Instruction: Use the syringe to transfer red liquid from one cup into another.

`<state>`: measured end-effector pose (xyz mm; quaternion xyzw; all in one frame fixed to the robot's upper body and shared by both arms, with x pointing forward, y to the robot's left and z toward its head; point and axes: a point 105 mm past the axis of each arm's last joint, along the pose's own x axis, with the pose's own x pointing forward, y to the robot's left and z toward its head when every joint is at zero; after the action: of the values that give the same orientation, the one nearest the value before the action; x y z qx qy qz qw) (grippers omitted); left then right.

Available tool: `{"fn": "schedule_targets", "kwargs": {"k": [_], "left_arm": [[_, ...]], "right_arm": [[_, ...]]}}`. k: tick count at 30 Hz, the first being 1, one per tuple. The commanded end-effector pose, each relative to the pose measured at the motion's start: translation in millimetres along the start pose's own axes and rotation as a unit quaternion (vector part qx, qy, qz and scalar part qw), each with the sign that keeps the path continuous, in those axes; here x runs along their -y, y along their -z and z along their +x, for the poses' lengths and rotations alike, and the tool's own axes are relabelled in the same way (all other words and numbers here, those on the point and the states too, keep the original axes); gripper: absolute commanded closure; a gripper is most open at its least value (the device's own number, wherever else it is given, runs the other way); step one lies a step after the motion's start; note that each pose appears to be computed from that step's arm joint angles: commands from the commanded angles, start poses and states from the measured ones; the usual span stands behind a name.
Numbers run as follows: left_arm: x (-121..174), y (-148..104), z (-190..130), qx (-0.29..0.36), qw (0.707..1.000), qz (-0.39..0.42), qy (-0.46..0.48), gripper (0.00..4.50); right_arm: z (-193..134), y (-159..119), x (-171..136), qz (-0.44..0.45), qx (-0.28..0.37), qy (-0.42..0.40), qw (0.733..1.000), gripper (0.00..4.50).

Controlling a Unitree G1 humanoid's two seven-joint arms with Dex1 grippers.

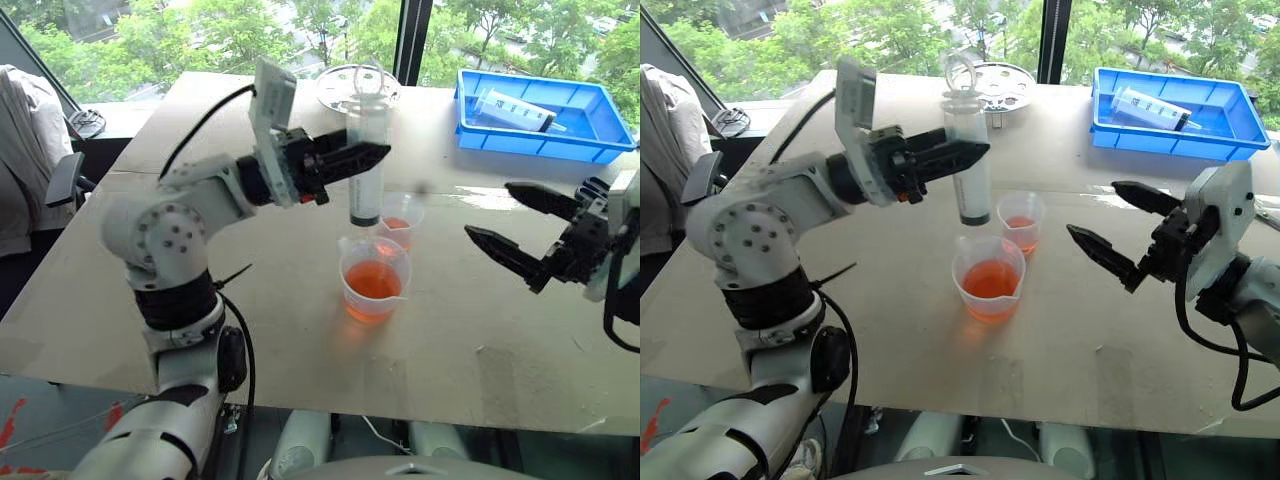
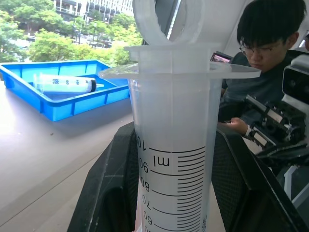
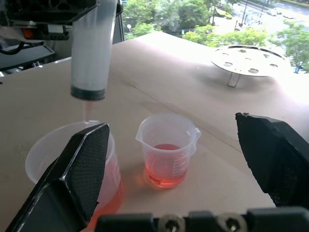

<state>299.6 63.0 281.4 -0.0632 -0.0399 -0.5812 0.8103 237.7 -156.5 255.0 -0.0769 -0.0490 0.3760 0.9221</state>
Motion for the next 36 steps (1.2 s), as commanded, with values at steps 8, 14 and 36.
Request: {"fn": "schedule_targets", "kwargs": {"k": [8, 14, 36], "left_arm": [[27, 17, -5, 0.005, 0.988, 0.059, 0.142, 3.03], [24, 49, -5, -0.022, 0.981, 0.09, 0.172, 3.03], [25, 84, -8, -0.034, 0.971, 0.148, 0.187, 3.03]], "right_arm": [[5, -15, -14, 0.051, -0.026, -0.015, 0.998, 0.0], [17, -21, -17, 0.034, -0.014, -0.026, 0.999, 0.0], [43, -23, -23, -0.025, -0.009, -0.077, 0.997, 0.0]]}}
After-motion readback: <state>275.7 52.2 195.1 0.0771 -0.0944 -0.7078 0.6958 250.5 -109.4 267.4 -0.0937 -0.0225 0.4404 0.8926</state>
